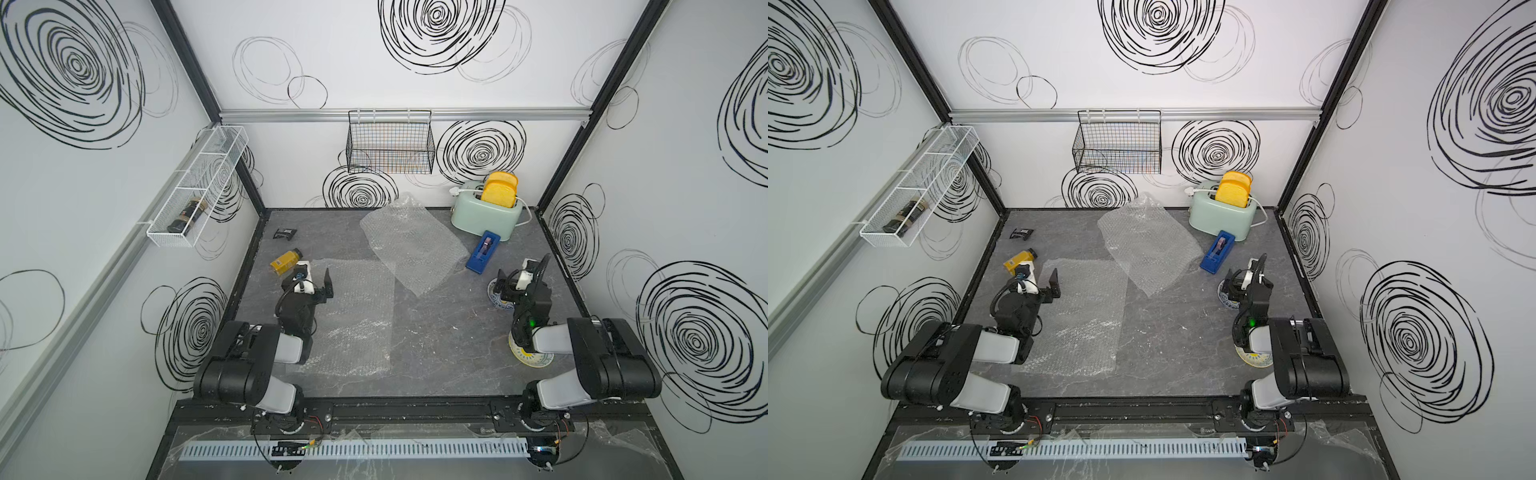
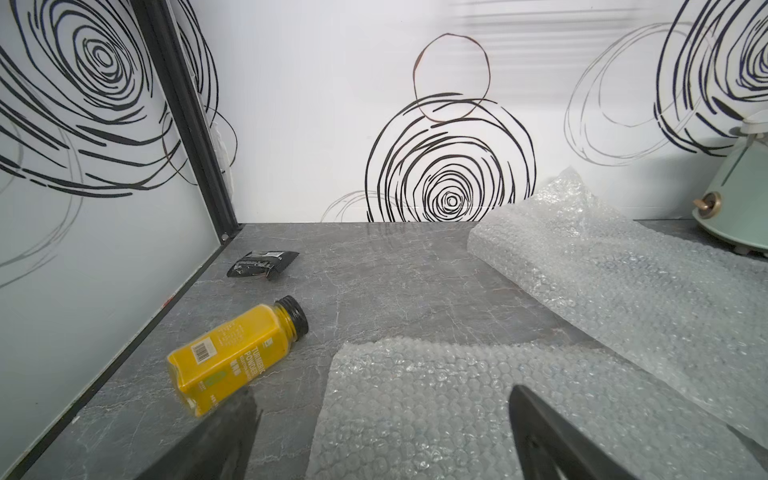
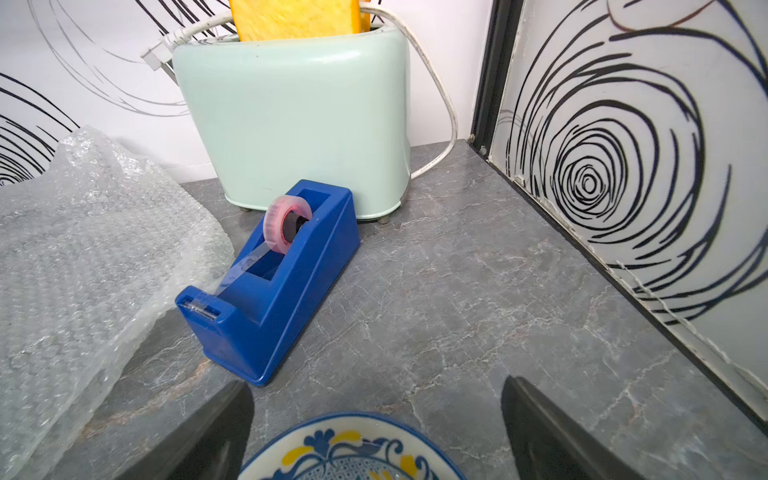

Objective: Wrap bowls in bubble wrap
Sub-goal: Adjust the bubble wrap at the center of the board.

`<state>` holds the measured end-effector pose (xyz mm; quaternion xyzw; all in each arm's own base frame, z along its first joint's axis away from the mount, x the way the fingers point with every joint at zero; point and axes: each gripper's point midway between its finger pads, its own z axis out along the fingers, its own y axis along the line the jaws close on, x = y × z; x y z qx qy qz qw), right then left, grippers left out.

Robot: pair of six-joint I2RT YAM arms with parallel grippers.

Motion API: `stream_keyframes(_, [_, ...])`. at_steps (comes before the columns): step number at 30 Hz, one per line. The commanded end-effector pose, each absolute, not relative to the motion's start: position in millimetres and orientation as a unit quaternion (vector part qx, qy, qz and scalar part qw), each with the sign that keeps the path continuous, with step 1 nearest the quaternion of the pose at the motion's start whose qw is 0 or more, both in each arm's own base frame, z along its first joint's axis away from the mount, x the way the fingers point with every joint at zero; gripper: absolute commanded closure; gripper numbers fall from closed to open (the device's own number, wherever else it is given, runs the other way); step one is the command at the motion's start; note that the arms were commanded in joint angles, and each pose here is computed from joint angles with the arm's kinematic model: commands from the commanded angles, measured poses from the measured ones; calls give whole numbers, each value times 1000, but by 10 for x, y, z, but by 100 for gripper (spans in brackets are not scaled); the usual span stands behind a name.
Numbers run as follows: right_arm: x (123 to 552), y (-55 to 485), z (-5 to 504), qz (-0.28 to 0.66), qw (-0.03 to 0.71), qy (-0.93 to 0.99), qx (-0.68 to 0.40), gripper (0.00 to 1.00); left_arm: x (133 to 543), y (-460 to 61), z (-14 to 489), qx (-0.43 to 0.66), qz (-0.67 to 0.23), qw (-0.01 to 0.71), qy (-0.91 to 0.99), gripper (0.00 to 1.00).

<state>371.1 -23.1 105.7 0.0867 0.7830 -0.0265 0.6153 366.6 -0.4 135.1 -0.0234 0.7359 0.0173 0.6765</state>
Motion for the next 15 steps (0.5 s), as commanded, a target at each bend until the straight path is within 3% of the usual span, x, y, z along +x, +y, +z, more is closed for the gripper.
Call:
stream_keyframes(1, [3740,-209,1185,-26,633,769,80,3,3660,-14,1518,-22,14,701,713,3])
stream_keyframes(15, [3737,-205,1180,-25,633,770,80,3,3663,-11,1520,-20,9,701,712,3])
